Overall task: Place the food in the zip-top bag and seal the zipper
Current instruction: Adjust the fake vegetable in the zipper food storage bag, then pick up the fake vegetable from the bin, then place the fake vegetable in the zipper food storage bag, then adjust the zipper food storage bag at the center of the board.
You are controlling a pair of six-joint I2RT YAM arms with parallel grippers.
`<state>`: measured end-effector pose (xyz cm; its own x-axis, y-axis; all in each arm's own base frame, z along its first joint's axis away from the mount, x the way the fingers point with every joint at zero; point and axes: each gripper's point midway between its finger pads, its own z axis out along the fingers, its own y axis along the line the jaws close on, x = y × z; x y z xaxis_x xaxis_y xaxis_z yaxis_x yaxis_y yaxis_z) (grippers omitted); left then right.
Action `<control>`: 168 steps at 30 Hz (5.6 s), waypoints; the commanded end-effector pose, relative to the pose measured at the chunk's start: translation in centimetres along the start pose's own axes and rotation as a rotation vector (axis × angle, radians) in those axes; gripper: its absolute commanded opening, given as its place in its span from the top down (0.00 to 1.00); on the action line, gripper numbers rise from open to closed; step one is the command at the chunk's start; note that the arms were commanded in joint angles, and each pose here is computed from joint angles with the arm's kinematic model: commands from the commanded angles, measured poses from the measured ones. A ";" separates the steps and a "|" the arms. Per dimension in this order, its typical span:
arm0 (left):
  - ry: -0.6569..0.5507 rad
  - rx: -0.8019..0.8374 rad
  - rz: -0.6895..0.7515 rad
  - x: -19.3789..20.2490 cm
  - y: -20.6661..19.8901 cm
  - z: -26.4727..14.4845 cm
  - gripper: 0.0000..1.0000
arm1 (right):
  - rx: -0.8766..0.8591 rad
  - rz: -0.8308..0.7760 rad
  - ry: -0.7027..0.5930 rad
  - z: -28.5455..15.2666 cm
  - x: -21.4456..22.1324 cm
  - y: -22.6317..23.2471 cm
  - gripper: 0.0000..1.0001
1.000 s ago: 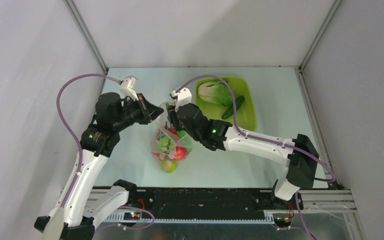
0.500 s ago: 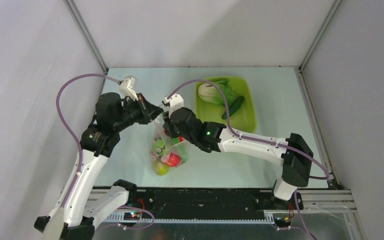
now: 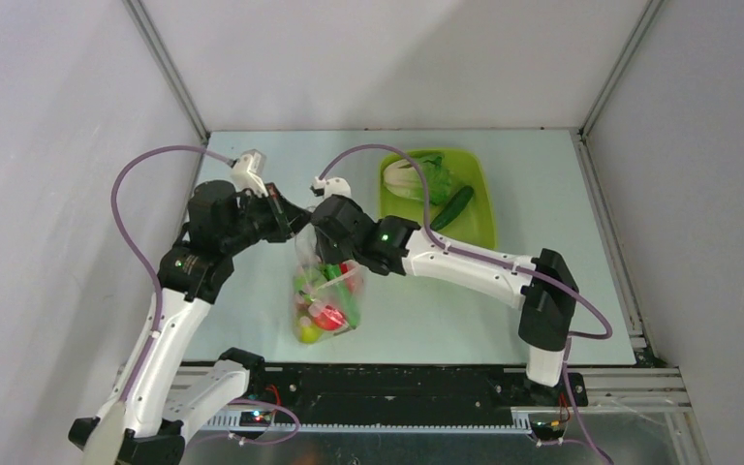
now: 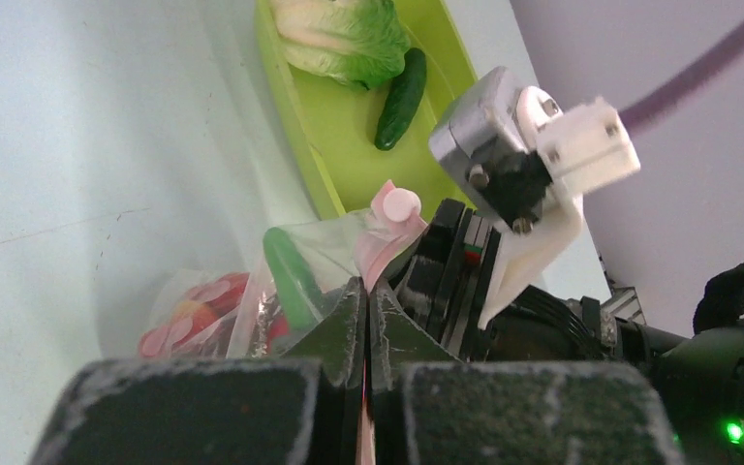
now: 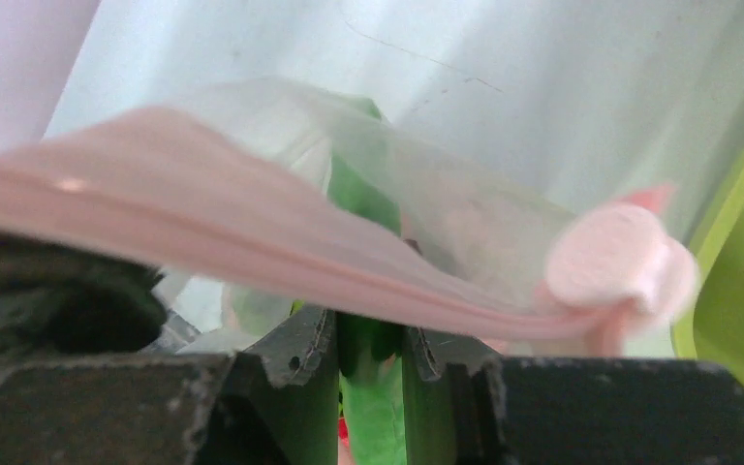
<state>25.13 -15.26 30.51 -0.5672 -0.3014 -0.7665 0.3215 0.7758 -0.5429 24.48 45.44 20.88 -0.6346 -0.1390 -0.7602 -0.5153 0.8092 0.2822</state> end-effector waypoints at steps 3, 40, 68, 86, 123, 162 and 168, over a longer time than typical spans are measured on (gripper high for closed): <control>-0.068 0.127 0.037 -1.6 -3.0 -1.2 1.00 | 0.202 0.131 0.104 0.5 2.3 -4.0 0.91; -0.092 0.059 0.038 -2.0 -1.5 -0.8 1.00 | 0.361 0.244 -0.394 -11.5 -10.1 -18.4 0.01; -0.077 0.062 0.045 -1.8 -1.1 -0.3 1.00 | 0.801 0.694 0.007 3.6 3.4 -40.6 0.07; -0.075 0.081 0.043 -1.7 -1.5 -0.5 1.00 | 0.715 0.664 -0.085 1.7 0.6 -39.2 0.77; -0.068 0.102 0.021 -1.4 -1.8 -0.5 1.00 | -0.368 -0.080 -0.732 -13.4 -11.6 0.9 0.79; -0.074 0.115 0.033 -1.8 -2.3 -1.0 1.00 | -0.033 0.014 -0.583 -13.8 -7.8 -3.4 0.17; -0.063 0.071 0.036 -2.3 -2.0 -1.2 1.00 | -0.010 0.010 -0.332 -11.2 -3.8 -4.6 0.28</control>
<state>24.74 -15.74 31.39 -0.5516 -0.3033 -0.7770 0.3724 0.7441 -0.5547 23.44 36.37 31.86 -0.2821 0.1490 -0.9478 -0.5484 0.7855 0.2867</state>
